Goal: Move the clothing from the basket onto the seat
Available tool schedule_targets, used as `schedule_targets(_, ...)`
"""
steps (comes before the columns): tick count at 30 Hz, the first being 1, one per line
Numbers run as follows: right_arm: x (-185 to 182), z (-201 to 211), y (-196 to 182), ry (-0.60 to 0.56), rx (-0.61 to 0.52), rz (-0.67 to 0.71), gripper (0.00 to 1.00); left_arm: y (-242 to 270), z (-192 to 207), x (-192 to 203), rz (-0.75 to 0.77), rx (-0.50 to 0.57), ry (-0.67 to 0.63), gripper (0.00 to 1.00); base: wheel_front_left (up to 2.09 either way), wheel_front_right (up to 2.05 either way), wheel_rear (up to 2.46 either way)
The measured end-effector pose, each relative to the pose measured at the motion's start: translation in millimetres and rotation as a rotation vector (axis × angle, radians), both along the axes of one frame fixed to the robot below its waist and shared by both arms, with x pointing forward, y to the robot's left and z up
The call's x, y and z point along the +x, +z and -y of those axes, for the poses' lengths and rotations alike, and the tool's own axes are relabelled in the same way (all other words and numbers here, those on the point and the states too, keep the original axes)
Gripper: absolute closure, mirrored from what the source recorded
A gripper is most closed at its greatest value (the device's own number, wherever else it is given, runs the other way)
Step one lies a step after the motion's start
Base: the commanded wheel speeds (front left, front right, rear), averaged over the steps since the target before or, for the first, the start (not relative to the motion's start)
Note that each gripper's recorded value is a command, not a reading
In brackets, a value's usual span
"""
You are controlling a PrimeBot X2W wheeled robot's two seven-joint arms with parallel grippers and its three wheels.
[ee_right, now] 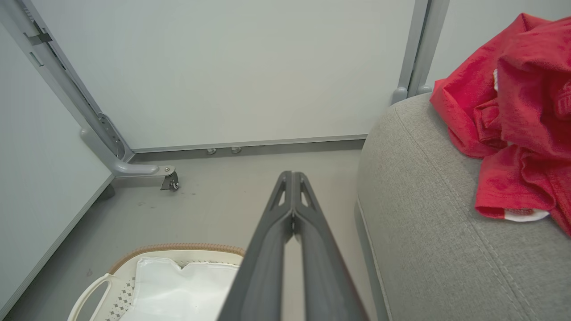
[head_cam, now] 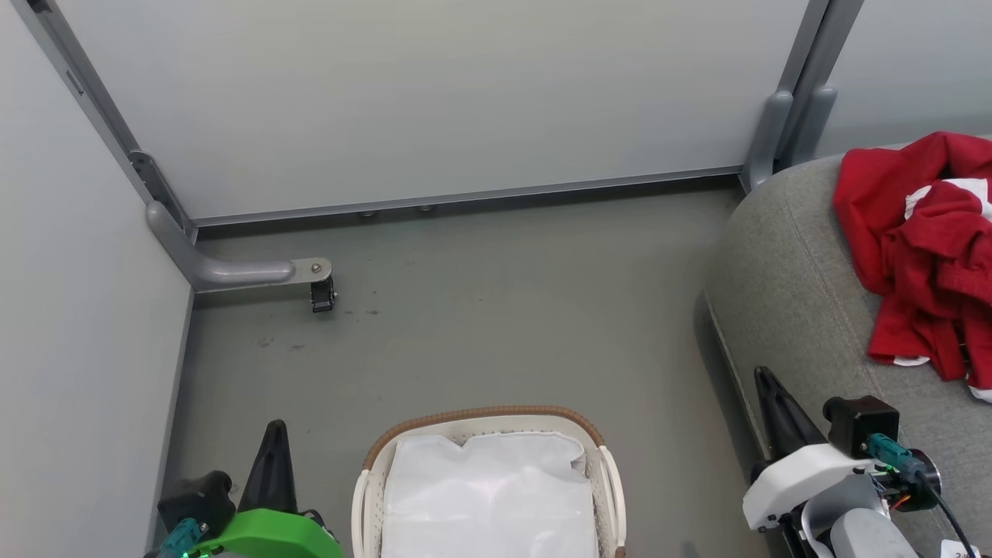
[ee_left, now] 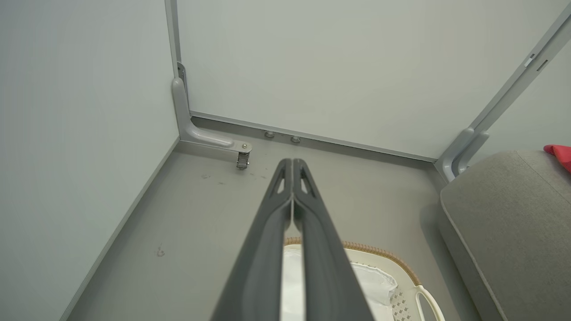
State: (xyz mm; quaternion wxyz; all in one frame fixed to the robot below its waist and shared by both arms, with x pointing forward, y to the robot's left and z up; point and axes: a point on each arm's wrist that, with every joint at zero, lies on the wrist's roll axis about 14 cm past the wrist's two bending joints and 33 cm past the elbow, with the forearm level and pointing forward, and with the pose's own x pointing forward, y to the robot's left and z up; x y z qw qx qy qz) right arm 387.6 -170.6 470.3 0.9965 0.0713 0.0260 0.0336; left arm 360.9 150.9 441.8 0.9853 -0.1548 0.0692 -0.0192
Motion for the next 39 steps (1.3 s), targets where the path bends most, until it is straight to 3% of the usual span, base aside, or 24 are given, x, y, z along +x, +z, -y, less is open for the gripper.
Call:
schedule_targets(18,2.7,13.8,6.4,-0.092,0.343,-0.023,1.0,-0.2,-16.6,2.7,-0.057,-0.296,0.103,1.0,0.0,0.0,0.0)
schedule_targets(39,1.6,22.3,9.1,-0.141,0.65,-0.041,1.0,8.9,-28.1,8.8,-0.059,-0.565,0.162,1.0,0.0,0.0,0.0)
